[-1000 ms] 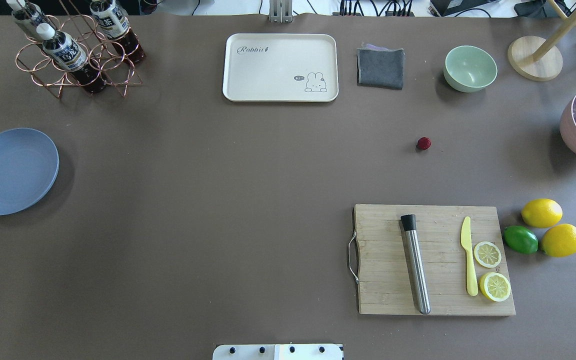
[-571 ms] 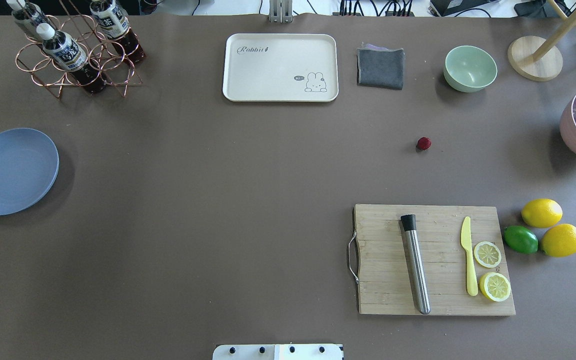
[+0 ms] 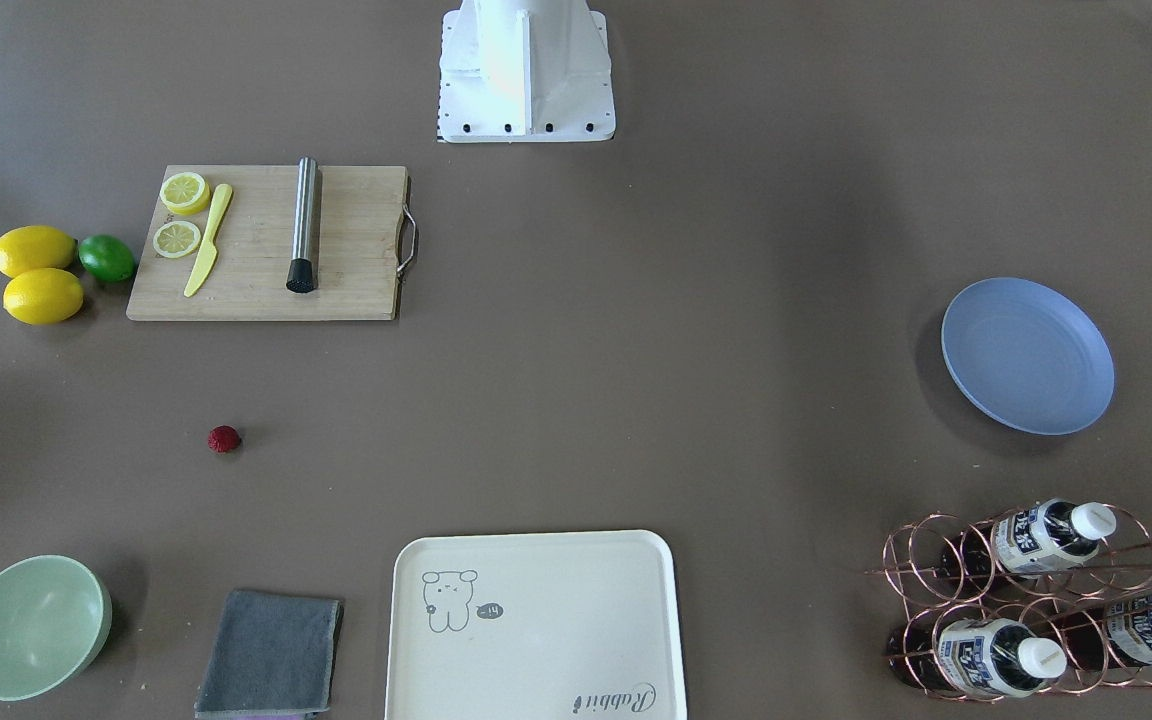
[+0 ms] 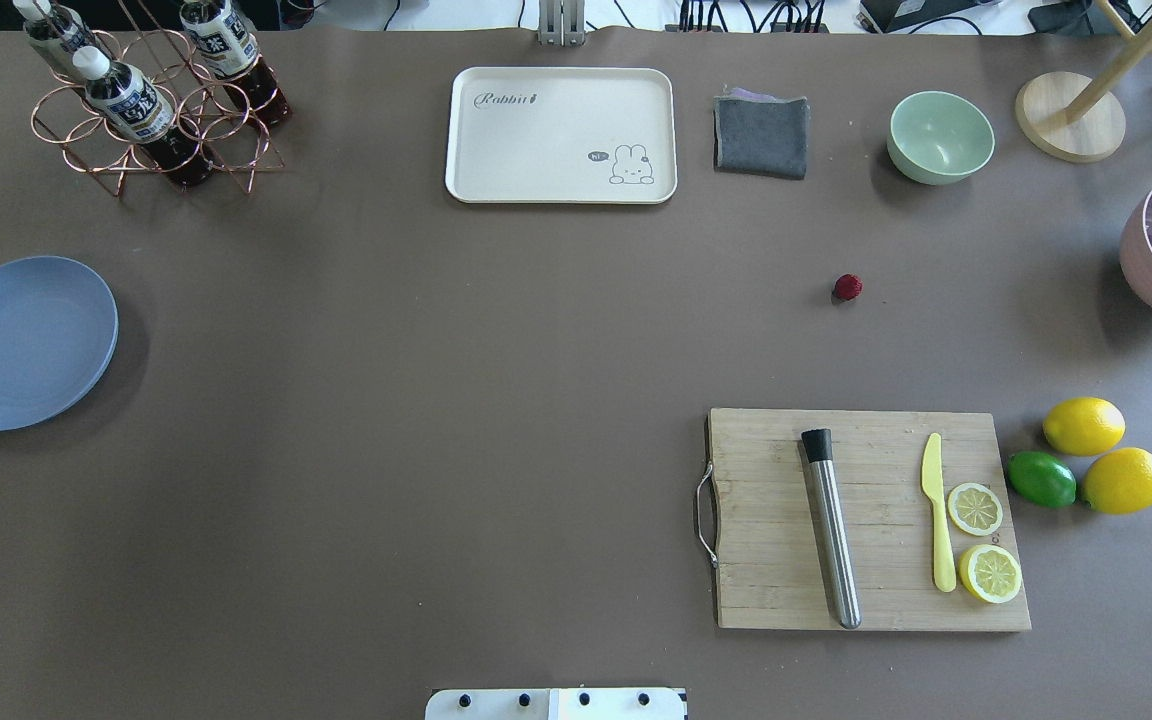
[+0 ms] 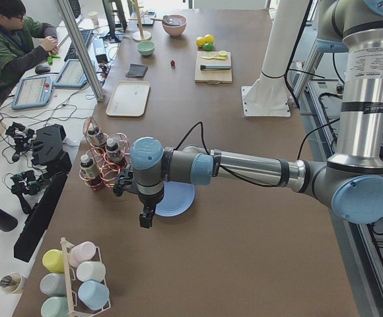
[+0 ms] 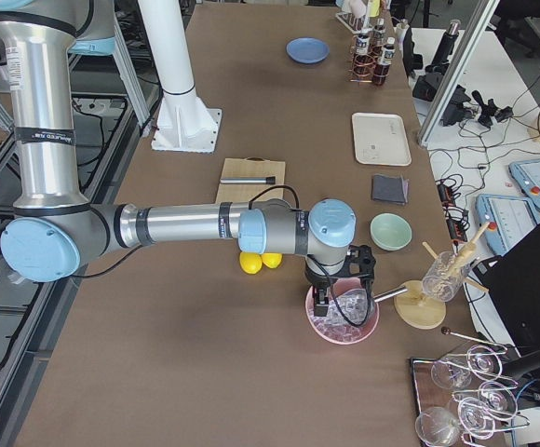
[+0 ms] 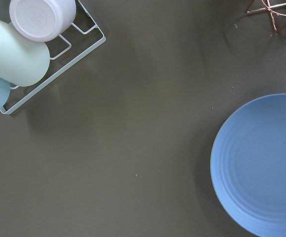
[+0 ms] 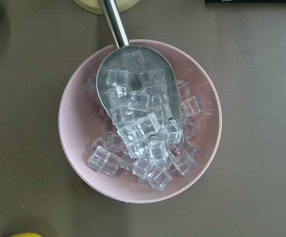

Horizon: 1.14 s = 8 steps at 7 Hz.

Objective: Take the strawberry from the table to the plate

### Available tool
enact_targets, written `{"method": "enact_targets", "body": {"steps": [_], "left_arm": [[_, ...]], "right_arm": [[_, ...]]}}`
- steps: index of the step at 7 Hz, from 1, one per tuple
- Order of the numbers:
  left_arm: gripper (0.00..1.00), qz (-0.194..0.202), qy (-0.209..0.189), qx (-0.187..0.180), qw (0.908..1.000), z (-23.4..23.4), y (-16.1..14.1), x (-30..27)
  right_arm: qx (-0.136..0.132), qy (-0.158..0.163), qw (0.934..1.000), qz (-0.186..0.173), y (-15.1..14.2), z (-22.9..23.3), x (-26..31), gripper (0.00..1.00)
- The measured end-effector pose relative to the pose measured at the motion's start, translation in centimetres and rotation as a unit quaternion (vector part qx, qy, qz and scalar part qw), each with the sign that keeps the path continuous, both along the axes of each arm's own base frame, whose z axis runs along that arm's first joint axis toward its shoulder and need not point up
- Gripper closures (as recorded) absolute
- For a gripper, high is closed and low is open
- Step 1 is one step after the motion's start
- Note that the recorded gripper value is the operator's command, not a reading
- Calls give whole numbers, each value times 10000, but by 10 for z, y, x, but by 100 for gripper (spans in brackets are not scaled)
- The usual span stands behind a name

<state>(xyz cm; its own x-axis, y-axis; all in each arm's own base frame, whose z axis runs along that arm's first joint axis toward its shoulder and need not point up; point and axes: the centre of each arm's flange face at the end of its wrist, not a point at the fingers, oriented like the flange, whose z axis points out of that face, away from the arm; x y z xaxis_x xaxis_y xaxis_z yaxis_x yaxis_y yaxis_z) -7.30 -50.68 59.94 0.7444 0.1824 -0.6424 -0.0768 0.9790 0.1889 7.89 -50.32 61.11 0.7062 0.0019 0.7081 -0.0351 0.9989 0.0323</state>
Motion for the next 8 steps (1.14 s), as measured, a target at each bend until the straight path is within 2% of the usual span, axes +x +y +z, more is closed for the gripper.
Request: {"method": "enact_targets", "body": {"steps": [8], "left_arm": [[2, 45, 22, 147, 9999, -12, -8, 2]], "right_arm": [[77, -92, 9999, -6, -3, -8, -1, 0]]}}
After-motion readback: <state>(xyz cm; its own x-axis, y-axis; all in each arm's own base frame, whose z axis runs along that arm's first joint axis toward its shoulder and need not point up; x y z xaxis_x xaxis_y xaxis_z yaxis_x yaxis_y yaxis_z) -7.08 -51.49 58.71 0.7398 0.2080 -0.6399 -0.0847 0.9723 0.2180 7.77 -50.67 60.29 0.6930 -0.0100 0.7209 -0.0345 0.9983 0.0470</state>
